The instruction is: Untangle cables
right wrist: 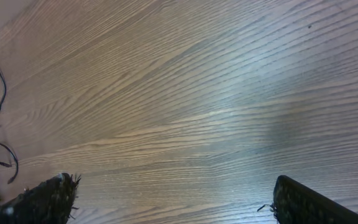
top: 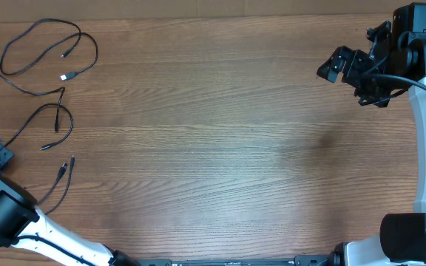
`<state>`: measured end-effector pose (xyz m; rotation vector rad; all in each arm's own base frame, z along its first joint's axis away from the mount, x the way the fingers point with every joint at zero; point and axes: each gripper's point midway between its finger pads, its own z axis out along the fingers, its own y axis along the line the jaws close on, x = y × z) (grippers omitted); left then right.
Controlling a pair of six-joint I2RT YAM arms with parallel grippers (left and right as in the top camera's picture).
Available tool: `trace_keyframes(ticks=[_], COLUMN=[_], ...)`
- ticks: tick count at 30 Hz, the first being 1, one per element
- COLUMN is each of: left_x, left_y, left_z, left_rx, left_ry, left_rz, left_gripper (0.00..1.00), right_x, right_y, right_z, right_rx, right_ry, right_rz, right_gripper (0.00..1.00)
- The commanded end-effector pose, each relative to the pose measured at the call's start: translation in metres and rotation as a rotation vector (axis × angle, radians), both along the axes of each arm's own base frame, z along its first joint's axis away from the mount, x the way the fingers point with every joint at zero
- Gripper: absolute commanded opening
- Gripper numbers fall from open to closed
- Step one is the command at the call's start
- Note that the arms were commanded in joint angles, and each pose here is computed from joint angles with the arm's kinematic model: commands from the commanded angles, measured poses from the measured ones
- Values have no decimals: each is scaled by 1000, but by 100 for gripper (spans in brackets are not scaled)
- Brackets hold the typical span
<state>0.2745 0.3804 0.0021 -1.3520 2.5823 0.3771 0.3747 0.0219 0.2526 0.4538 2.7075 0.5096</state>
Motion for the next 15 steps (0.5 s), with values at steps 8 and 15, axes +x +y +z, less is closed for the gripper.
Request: trace_keyframes(ticks=[8, 15], left_x=[-57, -44], left_y=[17, 16], left_z=[-16, 2], left_rx=[-35, -20], left_ry=[86, 64], left_rz=[122, 129], left_gripper=[4, 4], right_x=[-1, -1], right_y=[0, 0], right_z=[3, 3], right_rx=[-8, -8], right_ry=[-13, -13], right_rz=[2, 2], right_gripper=[100, 100])
